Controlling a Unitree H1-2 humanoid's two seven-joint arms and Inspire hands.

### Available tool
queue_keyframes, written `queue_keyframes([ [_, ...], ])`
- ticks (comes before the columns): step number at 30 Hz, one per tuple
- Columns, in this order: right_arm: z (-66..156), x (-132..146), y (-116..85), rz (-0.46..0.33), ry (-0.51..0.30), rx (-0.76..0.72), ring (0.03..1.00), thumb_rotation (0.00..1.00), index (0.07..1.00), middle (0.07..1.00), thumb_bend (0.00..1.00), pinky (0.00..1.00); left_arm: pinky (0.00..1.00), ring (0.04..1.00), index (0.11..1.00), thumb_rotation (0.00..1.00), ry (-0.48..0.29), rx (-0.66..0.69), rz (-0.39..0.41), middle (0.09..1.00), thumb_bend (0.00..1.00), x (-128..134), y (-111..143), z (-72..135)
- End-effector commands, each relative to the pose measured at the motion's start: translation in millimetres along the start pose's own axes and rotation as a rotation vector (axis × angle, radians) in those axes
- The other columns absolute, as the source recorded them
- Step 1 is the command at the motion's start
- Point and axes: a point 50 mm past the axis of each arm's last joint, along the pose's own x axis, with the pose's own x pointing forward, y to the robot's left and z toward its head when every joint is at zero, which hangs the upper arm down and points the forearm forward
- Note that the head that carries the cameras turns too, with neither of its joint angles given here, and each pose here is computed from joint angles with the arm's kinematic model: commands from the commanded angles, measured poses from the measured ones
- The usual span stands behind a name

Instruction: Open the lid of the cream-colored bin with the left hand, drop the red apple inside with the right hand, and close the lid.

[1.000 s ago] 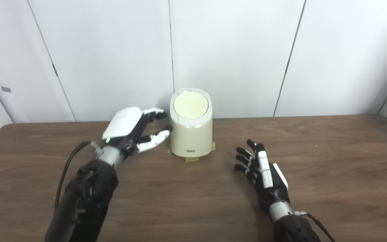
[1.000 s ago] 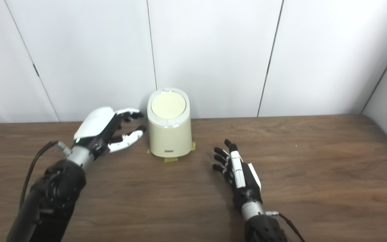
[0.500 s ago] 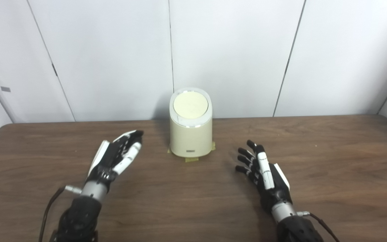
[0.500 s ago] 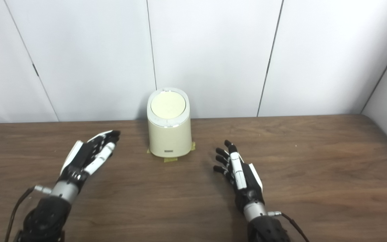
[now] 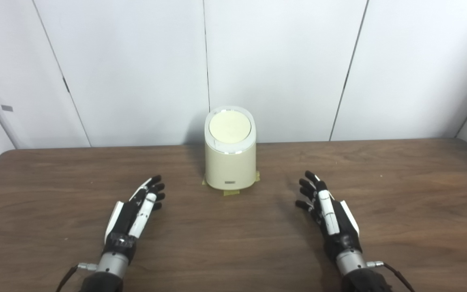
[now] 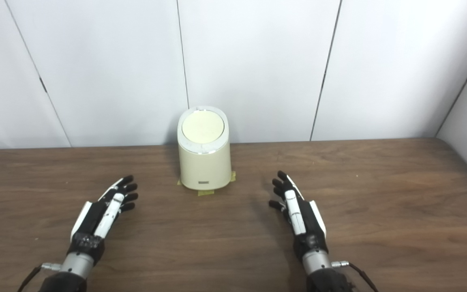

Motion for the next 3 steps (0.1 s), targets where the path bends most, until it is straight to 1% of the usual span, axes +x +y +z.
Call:
queue_keyframes([
  [1, 13.7, 3.0, -3.8, -0.011, -0.07, -0.019, 0.93, 1.0, 0.917, 0.91, 0.55, 0.84, 0.83, 0.858, 0.942, 0.86, -0.043, -0.006, 0.018, 0.898, 0.37, 0.1, 4.0, 0.6],
  [3, 12.1, 2.4, -5.7, -0.01, -0.062, -0.028, 0.931, 1.0, 0.921, 0.911, 0.54, 0.85, 0.86, 0.865, 0.939, 0.84, -0.035, -0.021, 0.017, 0.897, 0.37, -2.7, 4.2, -4.2],
])
